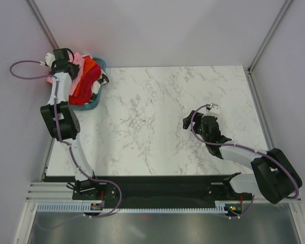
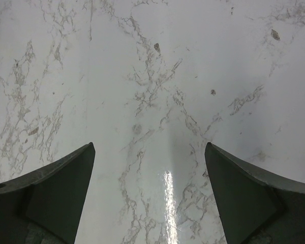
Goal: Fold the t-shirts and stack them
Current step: Grab the tshirt from the pile
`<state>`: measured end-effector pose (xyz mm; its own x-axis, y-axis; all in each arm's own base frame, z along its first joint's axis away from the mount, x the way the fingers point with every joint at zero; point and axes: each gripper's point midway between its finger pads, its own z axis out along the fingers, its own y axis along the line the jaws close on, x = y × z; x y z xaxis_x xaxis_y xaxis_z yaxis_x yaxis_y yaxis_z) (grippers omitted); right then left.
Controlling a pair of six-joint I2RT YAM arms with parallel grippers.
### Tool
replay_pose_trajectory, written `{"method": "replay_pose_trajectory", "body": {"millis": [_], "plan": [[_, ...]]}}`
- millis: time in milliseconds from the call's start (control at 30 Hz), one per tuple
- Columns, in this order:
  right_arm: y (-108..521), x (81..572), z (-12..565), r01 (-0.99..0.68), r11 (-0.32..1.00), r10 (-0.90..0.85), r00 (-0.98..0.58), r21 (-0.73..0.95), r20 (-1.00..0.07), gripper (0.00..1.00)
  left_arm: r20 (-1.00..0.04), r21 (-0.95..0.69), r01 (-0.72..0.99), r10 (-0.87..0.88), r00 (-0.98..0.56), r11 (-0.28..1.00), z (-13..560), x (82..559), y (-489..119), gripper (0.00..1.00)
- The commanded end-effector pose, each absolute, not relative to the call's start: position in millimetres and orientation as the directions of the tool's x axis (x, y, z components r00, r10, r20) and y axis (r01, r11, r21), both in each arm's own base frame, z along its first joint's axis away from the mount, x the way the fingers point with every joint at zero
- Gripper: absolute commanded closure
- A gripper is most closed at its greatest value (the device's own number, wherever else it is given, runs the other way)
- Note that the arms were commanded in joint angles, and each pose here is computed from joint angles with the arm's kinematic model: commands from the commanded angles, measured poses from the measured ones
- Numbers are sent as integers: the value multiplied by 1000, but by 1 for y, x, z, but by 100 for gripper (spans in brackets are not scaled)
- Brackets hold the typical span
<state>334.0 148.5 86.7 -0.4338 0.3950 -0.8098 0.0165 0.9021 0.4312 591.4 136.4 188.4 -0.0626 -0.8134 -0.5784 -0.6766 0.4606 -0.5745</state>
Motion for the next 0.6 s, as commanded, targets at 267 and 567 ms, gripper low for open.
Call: {"method": "replay_pose_trajectory", "body": {"millis": [267,567], "plan": [[156,345,96,5,899,399,-420,437,-815,2,-468,-822,-451,-864,186,348,366,551,134,98],[153,346,95,21,901,402,-416,433,-816,2,-442,-895,-143,-880,173,422,501,467,7,98]]}}
